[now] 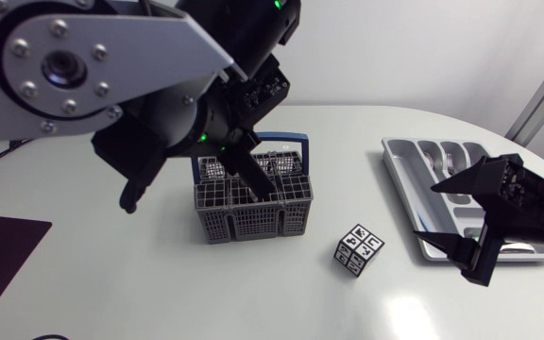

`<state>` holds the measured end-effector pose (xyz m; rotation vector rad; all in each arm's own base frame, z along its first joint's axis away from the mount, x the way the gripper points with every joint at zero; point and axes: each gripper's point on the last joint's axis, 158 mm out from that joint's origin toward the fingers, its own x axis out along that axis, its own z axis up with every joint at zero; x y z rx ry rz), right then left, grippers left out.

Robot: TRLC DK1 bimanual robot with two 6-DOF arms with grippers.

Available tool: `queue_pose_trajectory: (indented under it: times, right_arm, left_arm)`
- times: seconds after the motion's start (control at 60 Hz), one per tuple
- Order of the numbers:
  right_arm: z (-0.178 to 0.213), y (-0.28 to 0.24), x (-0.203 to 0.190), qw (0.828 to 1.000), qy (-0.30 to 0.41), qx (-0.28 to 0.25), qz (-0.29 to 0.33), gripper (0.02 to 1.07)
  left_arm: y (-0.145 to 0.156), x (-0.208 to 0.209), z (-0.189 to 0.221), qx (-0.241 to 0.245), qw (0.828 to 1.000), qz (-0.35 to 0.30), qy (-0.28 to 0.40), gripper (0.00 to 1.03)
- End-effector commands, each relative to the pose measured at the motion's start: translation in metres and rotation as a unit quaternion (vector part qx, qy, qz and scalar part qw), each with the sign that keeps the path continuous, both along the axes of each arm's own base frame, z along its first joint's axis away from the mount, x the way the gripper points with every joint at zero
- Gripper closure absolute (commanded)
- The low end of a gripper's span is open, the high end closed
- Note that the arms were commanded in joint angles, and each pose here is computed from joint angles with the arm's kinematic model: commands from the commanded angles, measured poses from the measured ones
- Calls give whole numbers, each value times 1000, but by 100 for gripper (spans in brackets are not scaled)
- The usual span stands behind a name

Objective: Transfer all utensils from the basket to the drawer tray.

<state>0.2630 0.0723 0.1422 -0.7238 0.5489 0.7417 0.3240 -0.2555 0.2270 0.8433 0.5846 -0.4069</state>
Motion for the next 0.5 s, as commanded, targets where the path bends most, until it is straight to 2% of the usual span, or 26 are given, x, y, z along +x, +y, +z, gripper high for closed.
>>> queue_pose_trajectory:
  times: [0.0, 0.217, 0.483]
  right_arm:
    - [22, 20, -4, 999, 6, 50, -6, 8]
    - [47, 81, -18, 991, 31, 129, 30, 9]
    - [41, 131, -23, 984, 72, 148, 66, 17]
  left_arm:
    - [-8, -7, 14, -30, 999, -10, 6, 100]
    - [-35, -25, -10, -104, 987, -31, 121, 100]
    - [-63, -47, -38, -159, 954, -52, 251, 100]
